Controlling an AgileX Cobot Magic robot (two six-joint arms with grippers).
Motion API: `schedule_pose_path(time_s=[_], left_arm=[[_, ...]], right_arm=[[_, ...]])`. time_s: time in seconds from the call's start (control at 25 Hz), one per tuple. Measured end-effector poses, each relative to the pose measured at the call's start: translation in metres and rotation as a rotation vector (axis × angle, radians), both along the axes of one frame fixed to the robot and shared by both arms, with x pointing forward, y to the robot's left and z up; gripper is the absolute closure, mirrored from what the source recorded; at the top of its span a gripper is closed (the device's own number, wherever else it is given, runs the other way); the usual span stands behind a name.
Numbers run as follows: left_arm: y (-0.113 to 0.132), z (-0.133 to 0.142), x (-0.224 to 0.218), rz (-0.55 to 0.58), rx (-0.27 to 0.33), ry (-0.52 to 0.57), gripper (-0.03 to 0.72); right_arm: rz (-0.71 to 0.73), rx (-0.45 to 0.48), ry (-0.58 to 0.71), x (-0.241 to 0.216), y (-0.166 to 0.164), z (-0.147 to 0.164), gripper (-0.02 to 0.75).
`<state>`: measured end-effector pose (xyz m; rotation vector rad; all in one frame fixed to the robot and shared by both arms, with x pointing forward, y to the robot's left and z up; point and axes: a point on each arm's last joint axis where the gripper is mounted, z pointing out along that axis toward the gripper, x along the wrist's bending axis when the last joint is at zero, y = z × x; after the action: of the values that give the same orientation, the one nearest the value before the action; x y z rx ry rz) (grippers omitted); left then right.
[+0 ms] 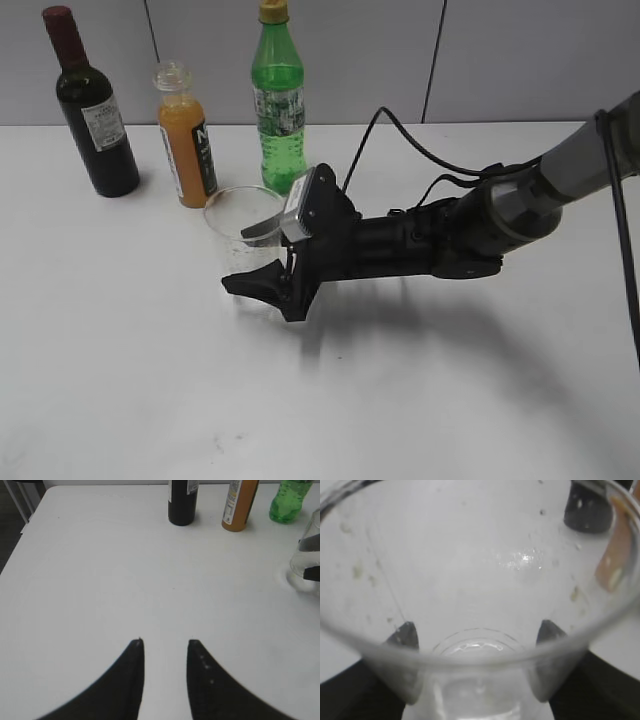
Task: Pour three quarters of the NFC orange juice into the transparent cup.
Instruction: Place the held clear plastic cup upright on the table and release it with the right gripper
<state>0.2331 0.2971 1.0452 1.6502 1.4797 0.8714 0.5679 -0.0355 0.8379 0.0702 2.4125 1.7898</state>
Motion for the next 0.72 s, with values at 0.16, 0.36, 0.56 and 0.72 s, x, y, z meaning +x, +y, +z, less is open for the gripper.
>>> schedule_pose_path(time_s=[0.16, 0.36, 0.56, 0.72], left_arm=[[0.0, 0.0, 0.0, 0.0, 0.0, 0.0, 0.45], [0.0, 0.0, 0.0, 0.0, 0.0, 0.0, 0.45], [0.0, 0.0, 0.0, 0.0, 0.0, 0.0, 0.45], [0.0, 0.0, 0.0, 0.0, 0.0, 0.0, 0.45]], right_arm=[[0.037, -0.021, 0.001, -0.004, 0.001, -0.006, 0.19], [0.064, -0.042, 0.008, -0.008, 0.002, -0.014, 0.19], [0.073, -0.059, 0.032, -0.01, 0.001, -0.023, 0.134], [0.077, -0.064, 0.043, -0.01, -0.001, -0.024, 0.083]])
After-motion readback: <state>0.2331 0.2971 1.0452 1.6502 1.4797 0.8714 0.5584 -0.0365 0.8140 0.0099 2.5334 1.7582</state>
